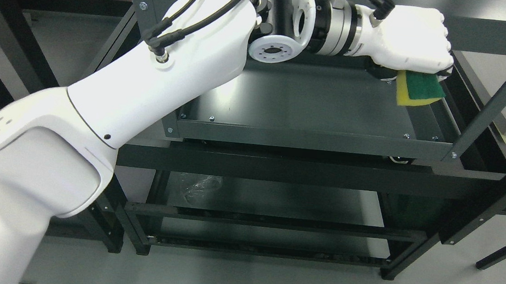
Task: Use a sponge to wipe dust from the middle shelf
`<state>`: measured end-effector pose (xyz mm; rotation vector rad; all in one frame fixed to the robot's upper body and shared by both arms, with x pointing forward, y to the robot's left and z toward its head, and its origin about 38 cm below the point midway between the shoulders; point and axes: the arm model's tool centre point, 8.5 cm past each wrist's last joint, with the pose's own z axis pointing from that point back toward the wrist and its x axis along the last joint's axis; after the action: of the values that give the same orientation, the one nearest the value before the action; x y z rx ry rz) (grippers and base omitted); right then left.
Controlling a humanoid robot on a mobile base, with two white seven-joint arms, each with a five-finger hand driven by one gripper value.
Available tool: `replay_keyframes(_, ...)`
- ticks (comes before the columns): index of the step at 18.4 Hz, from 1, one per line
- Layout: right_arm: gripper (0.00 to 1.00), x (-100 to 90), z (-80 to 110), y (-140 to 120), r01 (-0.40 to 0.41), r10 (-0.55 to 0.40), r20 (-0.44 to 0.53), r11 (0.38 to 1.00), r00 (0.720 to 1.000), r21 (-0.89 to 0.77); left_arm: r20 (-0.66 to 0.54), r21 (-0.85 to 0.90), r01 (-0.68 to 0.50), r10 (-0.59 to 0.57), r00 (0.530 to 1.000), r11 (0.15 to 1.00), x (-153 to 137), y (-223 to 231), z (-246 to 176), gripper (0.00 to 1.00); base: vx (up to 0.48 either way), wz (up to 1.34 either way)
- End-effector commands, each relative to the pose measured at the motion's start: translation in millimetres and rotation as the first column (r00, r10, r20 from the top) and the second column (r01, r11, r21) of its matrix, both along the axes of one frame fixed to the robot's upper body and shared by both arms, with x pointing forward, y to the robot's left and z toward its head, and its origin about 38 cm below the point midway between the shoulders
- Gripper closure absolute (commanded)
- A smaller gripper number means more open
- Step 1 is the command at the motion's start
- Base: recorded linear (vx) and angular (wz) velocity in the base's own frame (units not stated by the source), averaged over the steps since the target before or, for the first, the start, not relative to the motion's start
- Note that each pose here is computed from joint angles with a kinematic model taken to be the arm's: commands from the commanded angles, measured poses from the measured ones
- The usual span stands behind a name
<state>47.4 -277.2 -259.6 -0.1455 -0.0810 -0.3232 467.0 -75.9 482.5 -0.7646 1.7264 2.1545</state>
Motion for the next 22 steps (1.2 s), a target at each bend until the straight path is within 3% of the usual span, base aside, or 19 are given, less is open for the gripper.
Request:
replay_keyframes(1, 0.00, -1.3, 0.8, -10.1, 0.005, -0.005, -0.052, 1.000, 0.999, 0.002, -0.057, -0.206, -0.103, 0.093, 0.994, 0.973, 34.2, 87.9, 29.9, 0.95, 0.000, 0.00)
replay_keyframes(6, 0.00, -1.3, 0.8, -10.1, 0.005, -0.005, -0.052, 1.000, 0.999, 0.002, -0.035, -0.263, -0.149, 0.145, 0.989, 0.953, 33.8, 172.7, 34.9, 0.95, 0.000, 0.00)
replay_keyframes(13, 0.00, -1.3, 0.8, -10.1, 0.005, -0.005, -0.052, 1.000, 0.999, 0.002, 0.081, -0.298, -0.164, 0.196, 0.977, 0.940, -7.3, 263.0, 43.1, 0.95, 0.000, 0.00)
replay_keyframes(22, 0.00, -1.4, 0.8, -10.3, 0.005, -0.005, -0.053, 1.000, 0.999, 0.000, 0.010, -0.459, -0.307, 0.351, 0.936, 0.834, -52.9, 409.5, 41.0, 0.95, 0.000, 0.00)
